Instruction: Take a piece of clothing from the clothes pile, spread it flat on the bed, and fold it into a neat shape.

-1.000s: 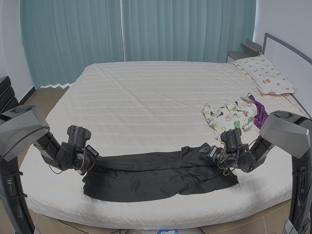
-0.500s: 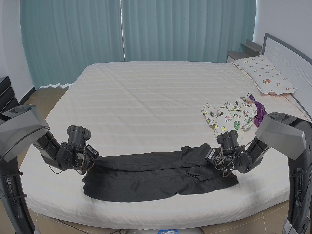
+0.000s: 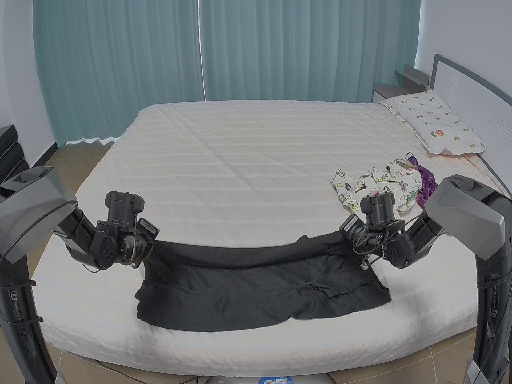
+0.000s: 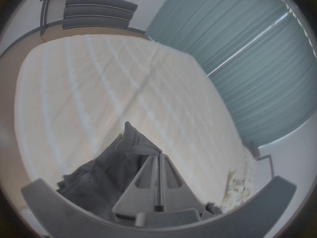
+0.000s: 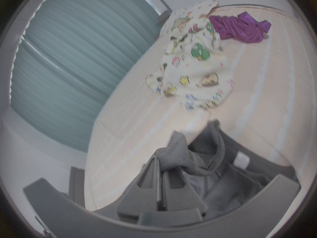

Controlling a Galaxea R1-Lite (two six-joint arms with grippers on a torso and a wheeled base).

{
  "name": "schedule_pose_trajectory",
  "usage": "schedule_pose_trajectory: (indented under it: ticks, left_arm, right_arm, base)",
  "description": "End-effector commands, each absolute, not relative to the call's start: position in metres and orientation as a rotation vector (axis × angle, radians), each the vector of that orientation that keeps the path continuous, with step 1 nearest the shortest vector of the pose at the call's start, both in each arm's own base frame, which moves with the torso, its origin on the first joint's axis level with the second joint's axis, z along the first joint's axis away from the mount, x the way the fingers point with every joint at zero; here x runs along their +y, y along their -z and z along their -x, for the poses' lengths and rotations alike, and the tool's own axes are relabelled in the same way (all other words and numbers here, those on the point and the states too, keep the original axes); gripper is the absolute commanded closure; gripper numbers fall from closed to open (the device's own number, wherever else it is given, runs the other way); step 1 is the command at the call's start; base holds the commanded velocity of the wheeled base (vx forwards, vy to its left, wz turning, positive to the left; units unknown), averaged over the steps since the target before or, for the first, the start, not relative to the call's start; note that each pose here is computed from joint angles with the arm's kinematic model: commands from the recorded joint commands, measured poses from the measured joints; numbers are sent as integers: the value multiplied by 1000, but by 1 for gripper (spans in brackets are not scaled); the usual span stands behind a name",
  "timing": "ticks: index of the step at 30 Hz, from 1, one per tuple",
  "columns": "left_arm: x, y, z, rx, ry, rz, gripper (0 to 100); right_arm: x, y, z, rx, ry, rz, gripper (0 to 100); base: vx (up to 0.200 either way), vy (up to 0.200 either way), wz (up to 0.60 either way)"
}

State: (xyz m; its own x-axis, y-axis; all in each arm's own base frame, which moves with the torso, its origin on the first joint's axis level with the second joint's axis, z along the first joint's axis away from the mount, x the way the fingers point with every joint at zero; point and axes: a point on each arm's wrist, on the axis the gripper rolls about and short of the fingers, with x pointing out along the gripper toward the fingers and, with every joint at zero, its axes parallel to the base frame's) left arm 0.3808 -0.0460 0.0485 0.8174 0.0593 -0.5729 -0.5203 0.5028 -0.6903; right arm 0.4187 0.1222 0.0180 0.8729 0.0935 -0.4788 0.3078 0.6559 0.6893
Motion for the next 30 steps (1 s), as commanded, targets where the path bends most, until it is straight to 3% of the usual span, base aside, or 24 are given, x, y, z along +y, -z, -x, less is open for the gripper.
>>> schedule_pose_trajectory:
  ticks: [1, 8, 30]
  left_arm:
    - [-30, -64, -395, 319, -349, 1097, 100]
    - [-31, -16, -389, 418, -385, 954, 100]
    - [-36, 23, -342, 664, -394, 674, 100]
  right_arm:
    - [110, -23, -442, 302, 144, -936, 100]
    - [112, 4, -425, 389, 149, -811, 100]
    - [107, 35, -373, 593, 134, -480, 100]
  base:
    - [0, 0, 0]
    - [0, 0, 0]
    - [0, 0, 0]
